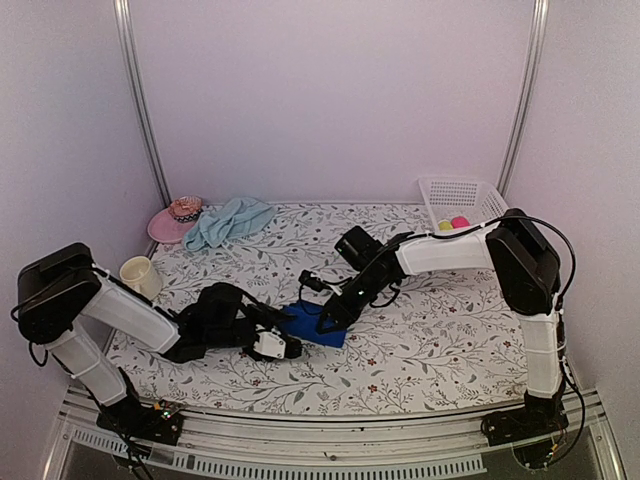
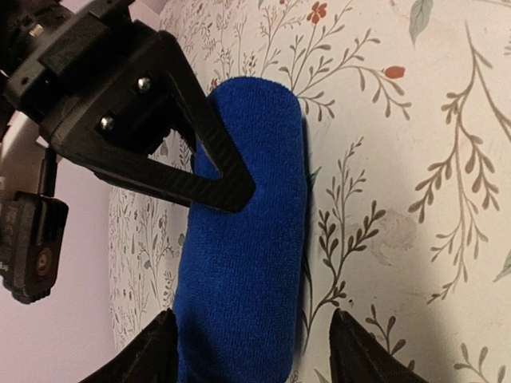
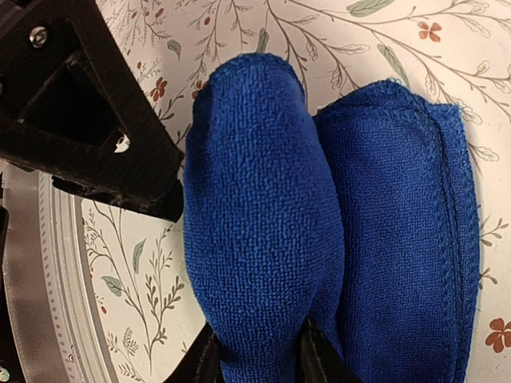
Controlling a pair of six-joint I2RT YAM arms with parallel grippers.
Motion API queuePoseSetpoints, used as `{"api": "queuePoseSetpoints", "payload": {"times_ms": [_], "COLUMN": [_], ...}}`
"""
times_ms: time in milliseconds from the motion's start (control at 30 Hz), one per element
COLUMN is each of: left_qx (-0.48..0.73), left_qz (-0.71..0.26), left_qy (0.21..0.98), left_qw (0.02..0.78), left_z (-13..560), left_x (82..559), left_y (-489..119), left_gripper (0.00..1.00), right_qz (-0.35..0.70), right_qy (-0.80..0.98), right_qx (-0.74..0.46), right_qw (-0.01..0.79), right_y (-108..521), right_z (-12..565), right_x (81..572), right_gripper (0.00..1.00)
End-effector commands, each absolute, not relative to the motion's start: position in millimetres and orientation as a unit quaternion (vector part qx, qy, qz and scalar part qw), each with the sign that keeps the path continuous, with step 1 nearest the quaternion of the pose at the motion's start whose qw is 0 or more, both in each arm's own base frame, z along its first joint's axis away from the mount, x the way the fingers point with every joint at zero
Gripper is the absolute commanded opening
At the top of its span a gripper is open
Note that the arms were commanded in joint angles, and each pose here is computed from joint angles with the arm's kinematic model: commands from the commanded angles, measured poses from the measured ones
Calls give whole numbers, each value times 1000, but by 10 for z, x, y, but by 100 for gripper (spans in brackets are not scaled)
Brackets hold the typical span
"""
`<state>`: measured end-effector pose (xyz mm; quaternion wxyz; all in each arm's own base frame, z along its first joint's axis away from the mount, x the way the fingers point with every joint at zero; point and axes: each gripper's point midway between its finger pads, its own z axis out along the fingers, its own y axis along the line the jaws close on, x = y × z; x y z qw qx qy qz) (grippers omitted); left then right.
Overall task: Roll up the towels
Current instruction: Roll the towel at the center of the board.
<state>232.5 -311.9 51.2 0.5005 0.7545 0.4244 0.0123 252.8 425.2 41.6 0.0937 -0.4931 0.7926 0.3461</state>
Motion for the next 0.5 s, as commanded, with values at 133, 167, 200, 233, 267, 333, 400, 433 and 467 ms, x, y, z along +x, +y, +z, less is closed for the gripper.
{"api": "queuePoseSetpoints", "payload": {"times_ms": [133, 167, 200, 233, 267, 333, 400, 433, 467], "left_qx": [761, 762, 761, 762, 762, 766, 769, 770, 773], "left_qz": [30, 32, 35, 37, 39, 41, 43, 43, 40], "left_qy": [431, 432, 434, 436, 439, 443, 447, 451, 456], "left_qw": [483, 482, 480, 477, 474, 465, 455, 449, 440], "left_z": [390, 375, 362, 344, 325, 283, 239, 218, 193], "left_x": [2433, 2446, 2466, 2478, 2493, 2505, 2518, 2523, 2520], "left_y": [-3203, -3207, -3208, -3211, -3208, -3209, -3199, -3196, -3186], "left_gripper": [59, 57, 52, 48, 44, 36, 29, 25, 21], "right_qz": [319, 319, 319, 319, 319, 320, 319, 320, 320], "right_qy": [813, 813, 813, 813, 813, 812, 811, 810, 809], "right_qx": [-483, -483, -483, -483, -483, -485, -487, -488, -489], "right_qw": [61, 60, 59, 60, 60, 60, 61, 62, 65], "right_y": [4087, 4088, 4085, 4081, 4081, 4084, 4089, 4091, 4094], "right_z": [175, 177, 172, 176, 179, 186, 206, 223, 249], "right_x": [2530, 2524, 2521, 2533, 2530, 2526, 2534, 2534, 2544], "right_gripper": [32, 32, 32, 32, 33, 34, 35, 37, 38]}}
